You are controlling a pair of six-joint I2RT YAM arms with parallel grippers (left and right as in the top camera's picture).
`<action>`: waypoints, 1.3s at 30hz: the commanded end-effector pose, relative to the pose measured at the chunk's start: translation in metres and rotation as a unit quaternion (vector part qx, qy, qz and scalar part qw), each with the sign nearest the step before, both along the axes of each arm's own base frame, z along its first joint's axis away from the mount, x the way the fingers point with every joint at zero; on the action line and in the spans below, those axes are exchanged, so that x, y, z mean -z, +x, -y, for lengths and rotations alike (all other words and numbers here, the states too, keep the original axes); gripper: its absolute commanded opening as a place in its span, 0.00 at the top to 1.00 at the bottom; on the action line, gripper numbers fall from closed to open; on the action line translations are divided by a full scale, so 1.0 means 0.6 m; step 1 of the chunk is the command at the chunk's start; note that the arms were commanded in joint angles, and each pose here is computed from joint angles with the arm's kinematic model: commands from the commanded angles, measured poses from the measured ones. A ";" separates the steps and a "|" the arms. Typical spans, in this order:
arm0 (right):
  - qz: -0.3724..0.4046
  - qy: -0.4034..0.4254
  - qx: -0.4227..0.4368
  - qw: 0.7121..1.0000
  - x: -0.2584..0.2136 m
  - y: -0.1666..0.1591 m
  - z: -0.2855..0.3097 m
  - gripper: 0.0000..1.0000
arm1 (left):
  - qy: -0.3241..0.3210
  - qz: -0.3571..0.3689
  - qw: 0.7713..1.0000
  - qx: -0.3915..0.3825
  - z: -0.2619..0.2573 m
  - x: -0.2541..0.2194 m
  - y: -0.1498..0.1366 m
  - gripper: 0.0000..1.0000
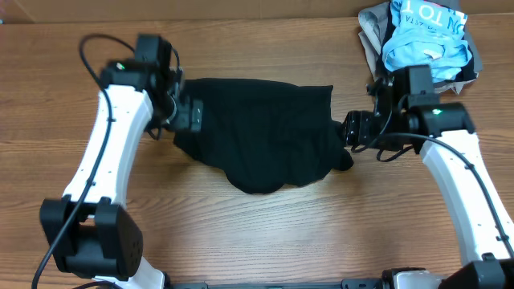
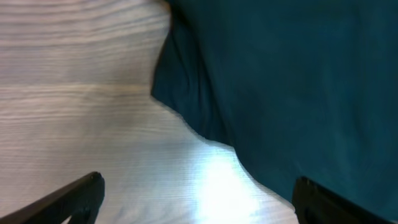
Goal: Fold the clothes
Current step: 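Lower the held shirt onto the table center with both grippers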
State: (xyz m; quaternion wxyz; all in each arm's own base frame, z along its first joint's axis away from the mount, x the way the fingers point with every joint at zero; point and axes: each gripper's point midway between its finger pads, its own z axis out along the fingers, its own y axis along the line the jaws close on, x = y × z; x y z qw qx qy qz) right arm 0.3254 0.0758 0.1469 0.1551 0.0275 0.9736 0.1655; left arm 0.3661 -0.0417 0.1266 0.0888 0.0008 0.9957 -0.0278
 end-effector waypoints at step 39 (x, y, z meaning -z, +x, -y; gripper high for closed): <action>0.029 0.024 0.021 0.999 0.180 0.019 -0.010 0.72 | 0.008 0.090 0.995 -0.031 -0.020 0.212 -0.009 0.96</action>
